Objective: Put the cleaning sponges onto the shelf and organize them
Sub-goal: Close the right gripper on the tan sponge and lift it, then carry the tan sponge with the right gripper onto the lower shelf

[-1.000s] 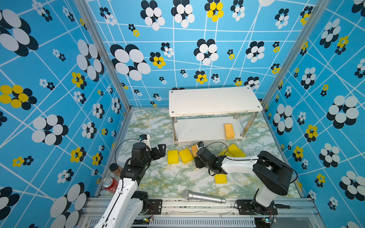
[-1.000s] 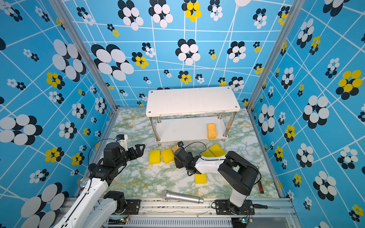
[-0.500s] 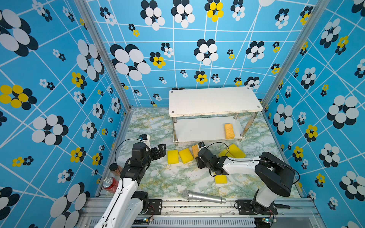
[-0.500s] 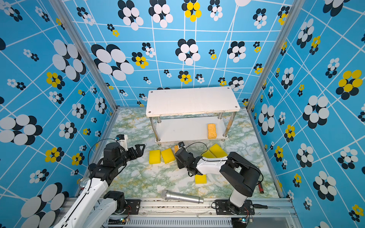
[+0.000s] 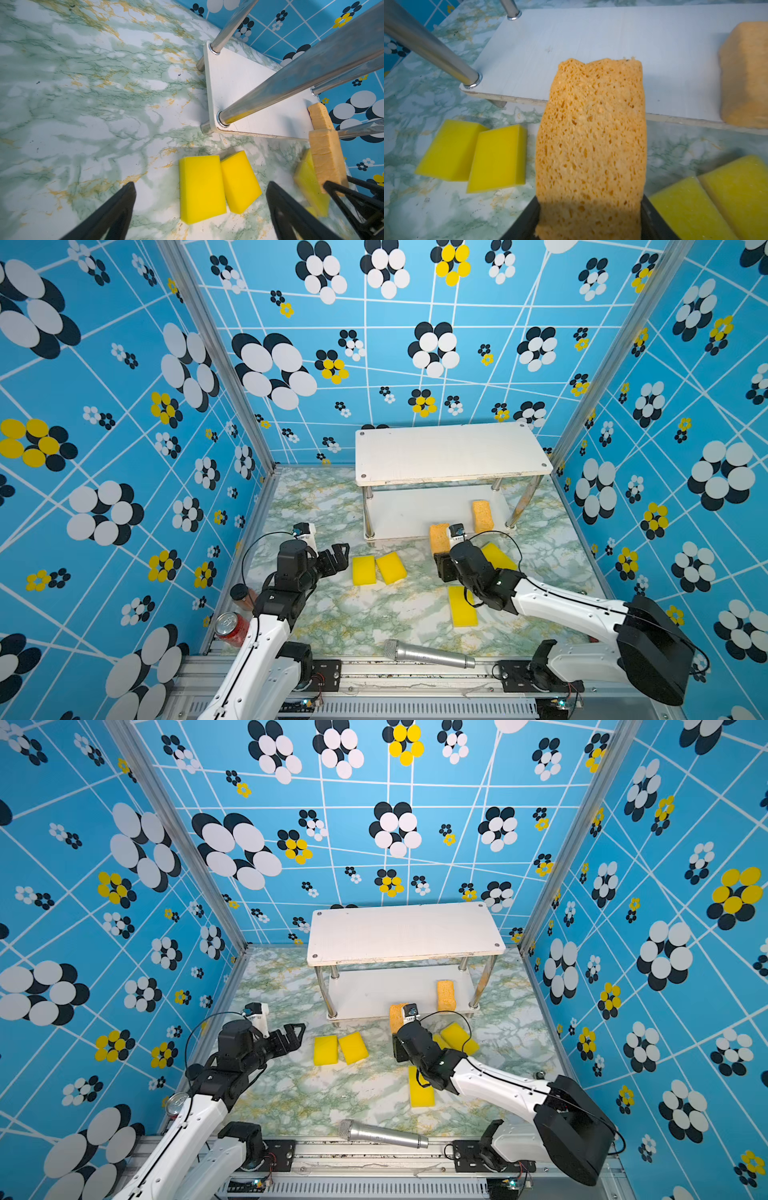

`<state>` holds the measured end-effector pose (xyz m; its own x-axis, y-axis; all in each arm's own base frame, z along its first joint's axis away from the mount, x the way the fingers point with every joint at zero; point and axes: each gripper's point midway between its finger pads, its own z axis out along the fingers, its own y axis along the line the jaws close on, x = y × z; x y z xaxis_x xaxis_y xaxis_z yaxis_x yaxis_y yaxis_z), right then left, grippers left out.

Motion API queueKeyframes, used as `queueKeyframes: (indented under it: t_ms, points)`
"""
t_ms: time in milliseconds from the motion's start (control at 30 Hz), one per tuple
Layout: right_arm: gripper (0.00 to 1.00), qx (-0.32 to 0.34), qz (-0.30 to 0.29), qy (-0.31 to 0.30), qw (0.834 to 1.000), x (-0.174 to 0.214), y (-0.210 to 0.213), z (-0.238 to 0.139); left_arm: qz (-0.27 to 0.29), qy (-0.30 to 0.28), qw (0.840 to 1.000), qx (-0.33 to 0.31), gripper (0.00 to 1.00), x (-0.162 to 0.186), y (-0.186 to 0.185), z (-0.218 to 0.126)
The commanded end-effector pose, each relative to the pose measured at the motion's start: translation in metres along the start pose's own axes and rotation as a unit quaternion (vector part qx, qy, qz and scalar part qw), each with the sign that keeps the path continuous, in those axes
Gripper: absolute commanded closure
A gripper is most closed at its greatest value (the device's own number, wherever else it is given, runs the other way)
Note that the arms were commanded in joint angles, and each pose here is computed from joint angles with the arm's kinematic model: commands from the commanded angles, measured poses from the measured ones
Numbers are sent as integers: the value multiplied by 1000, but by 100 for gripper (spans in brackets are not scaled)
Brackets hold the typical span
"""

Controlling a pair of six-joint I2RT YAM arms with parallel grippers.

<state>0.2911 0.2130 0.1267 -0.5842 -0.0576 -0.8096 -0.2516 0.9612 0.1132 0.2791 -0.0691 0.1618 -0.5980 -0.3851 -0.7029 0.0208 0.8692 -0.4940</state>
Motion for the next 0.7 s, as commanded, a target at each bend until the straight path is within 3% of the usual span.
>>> queueKeyframes:
  t_ms: [0, 300, 667]
  points:
    - [64, 38, -9, 1, 999, 1, -28, -6, 5, -2, 1000, -2, 1, -3, 1, 0]
    - [63, 71, -6, -28, 997, -36, -55, -11, 4, -2, 1000, -1, 1, -2, 1, 0]
    - [64, 80, -15, -12, 997, -57, -64, 24, 4, -2, 1000, 2, 1, -6, -2, 0]
